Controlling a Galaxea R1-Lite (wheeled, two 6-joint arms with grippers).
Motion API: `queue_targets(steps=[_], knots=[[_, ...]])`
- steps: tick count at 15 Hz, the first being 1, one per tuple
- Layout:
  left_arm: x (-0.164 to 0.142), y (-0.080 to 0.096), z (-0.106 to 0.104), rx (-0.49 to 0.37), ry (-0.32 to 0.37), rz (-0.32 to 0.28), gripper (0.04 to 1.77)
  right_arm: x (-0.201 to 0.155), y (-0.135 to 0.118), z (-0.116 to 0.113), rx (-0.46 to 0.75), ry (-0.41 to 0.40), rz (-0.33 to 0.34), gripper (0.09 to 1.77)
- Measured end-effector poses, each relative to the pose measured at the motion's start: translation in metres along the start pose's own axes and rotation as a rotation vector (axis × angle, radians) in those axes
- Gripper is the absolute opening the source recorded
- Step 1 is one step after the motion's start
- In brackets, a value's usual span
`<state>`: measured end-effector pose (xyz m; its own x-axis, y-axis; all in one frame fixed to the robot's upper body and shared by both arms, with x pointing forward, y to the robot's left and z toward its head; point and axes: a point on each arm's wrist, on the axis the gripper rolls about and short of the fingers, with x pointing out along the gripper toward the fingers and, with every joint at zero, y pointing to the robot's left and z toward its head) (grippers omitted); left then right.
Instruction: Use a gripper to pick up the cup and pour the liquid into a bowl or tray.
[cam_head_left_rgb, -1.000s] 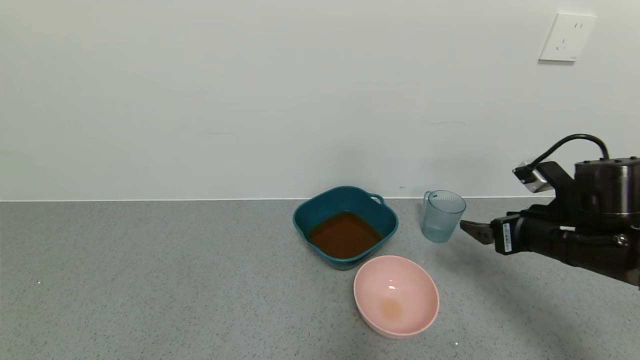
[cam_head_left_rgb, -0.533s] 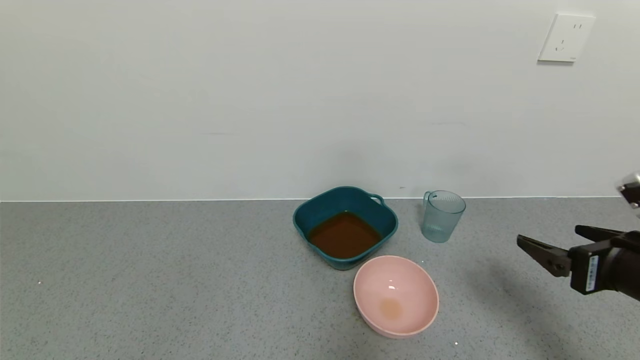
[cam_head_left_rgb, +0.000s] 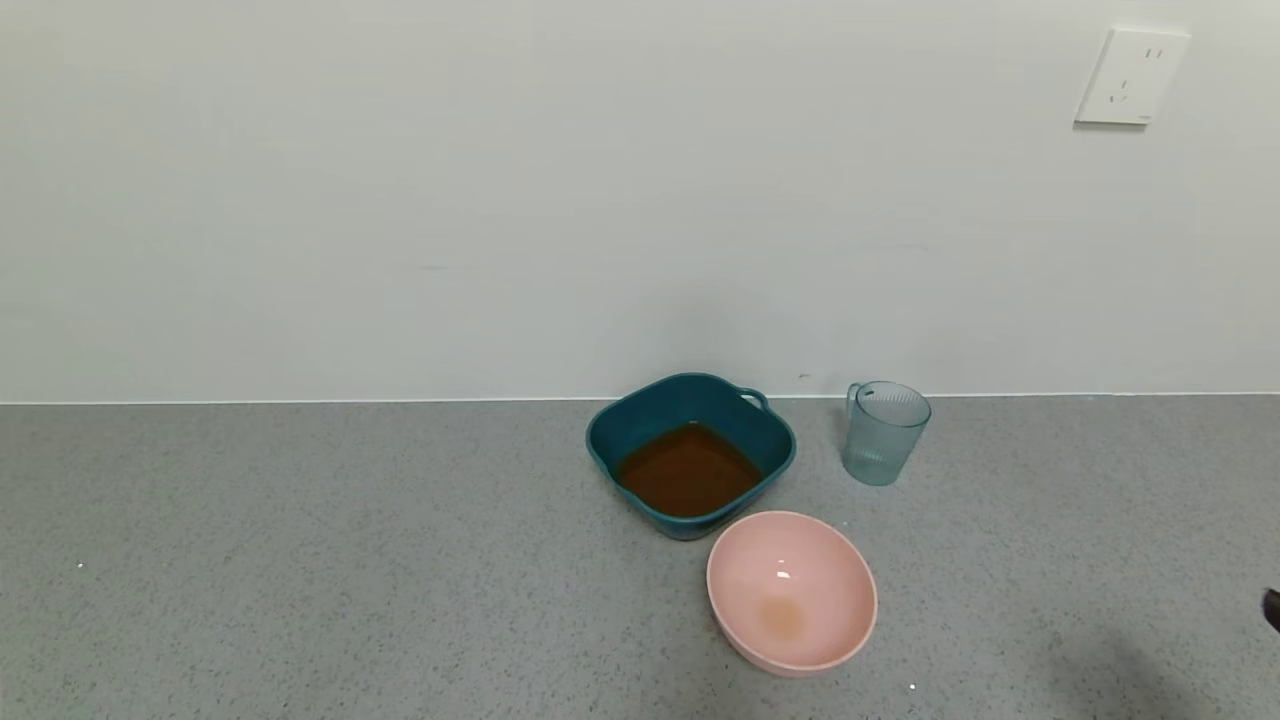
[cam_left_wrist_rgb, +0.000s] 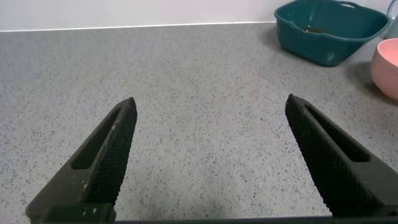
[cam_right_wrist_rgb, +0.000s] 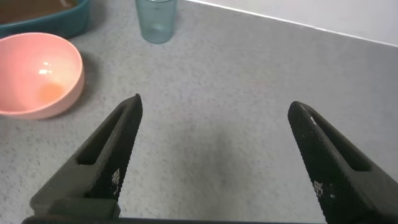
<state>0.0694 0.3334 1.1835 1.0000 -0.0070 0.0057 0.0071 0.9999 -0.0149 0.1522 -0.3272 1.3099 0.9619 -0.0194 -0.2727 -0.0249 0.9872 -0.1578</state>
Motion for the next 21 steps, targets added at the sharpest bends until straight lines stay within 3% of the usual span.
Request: queue_targets(steps=[7, 9, 13, 21], knots=[[0.000, 0.000, 0.000, 0.000, 0.000, 0.001, 1.72, -0.047, -0.015, -0.008, 0.049, -0.129, -0.271, 1.70], [0.000, 0.000, 0.000, 0.000, 0.000, 0.001, 1.72, -0.054, -0.015, -0.013, 0.059, -0.157, -0.296, 1.70], [0.000, 0.000, 0.000, 0.000, 0.000, 0.001, 1.72, -0.067, -0.009, -0.031, 0.057, -0.240, -0.146, 1.70], [0.000, 0.000, 0.000, 0.000, 0.000, 0.001, 1.72, -0.075, 0.003, -0.087, 0.124, -0.342, -0.007, 1.70]])
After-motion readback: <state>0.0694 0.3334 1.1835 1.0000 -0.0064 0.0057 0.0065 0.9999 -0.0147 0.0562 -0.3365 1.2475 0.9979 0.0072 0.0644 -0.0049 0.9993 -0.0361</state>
